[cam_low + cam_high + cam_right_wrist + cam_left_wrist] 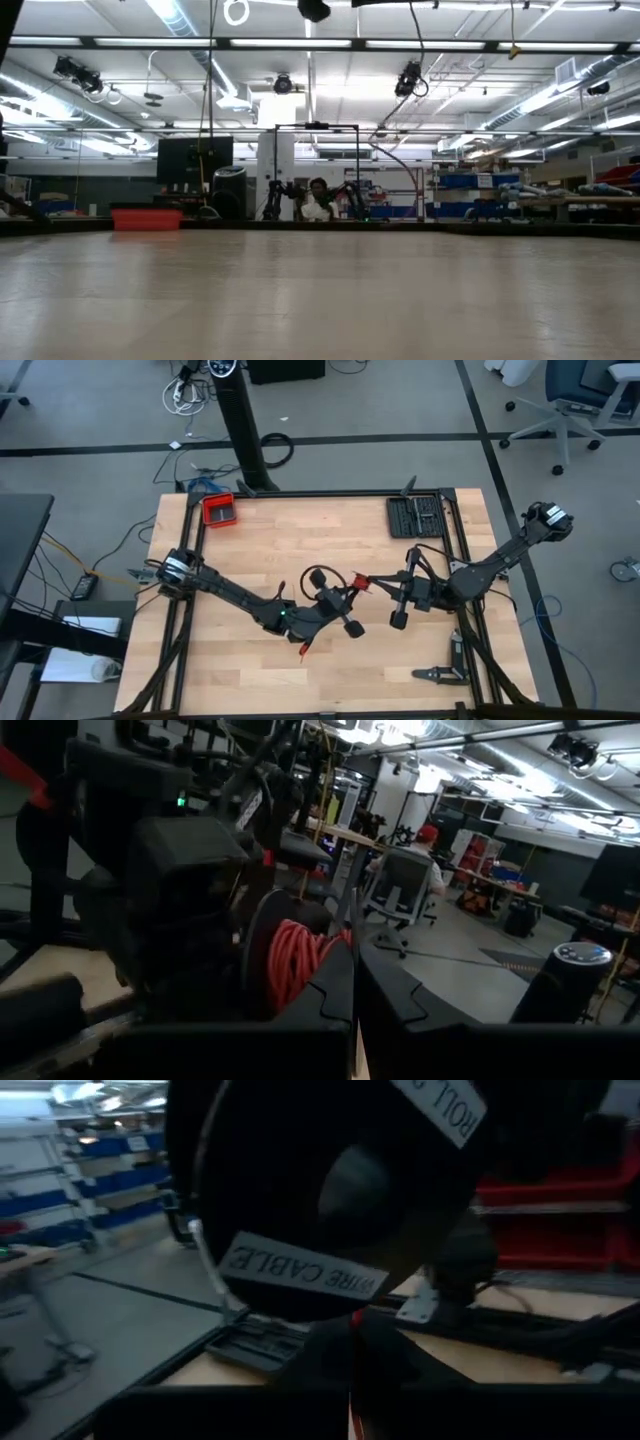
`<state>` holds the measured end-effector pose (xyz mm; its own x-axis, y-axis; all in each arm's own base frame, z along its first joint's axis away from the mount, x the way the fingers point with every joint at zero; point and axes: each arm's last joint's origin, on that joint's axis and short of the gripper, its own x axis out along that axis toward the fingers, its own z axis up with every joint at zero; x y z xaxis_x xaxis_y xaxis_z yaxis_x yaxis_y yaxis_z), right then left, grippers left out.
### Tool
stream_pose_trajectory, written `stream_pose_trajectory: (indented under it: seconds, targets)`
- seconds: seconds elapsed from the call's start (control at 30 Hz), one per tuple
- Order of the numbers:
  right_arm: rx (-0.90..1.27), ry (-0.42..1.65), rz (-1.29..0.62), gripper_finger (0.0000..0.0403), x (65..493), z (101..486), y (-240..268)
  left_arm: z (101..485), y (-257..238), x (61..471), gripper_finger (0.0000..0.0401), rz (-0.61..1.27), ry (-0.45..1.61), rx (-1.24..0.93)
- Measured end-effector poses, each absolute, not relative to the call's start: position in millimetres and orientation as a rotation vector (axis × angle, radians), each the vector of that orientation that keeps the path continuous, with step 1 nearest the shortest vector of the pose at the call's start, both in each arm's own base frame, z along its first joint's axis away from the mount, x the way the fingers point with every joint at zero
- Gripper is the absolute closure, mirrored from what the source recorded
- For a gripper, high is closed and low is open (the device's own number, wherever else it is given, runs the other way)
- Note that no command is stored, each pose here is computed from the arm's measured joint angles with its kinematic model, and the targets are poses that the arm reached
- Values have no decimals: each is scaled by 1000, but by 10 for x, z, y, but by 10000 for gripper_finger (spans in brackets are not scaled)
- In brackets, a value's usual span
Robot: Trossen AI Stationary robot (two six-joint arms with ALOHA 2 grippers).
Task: Coil cords
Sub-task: Coil the red wire onto the spool
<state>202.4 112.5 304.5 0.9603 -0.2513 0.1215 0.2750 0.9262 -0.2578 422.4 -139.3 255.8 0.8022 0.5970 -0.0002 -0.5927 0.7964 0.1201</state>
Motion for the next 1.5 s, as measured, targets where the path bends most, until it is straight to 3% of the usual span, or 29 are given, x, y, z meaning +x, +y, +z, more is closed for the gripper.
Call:
stream_pose_trajectory:
  seconds: [0.33, 0.7, 1.5]
  targets:
    - [-218, -123, -229, 401, 2005, 3085, 1140, 2510, -1439, 4160, 347, 799, 98, 198]
    - [-190, -93, -194, 401, 1864, 3129, 1112, 2884, -1615, 3902, 348, 863, 104, 262]
    - [-165, 3, -140, 401, 1931, 2995, 1054, 3145, -1726, 3754, 348, 937, 83, 291]
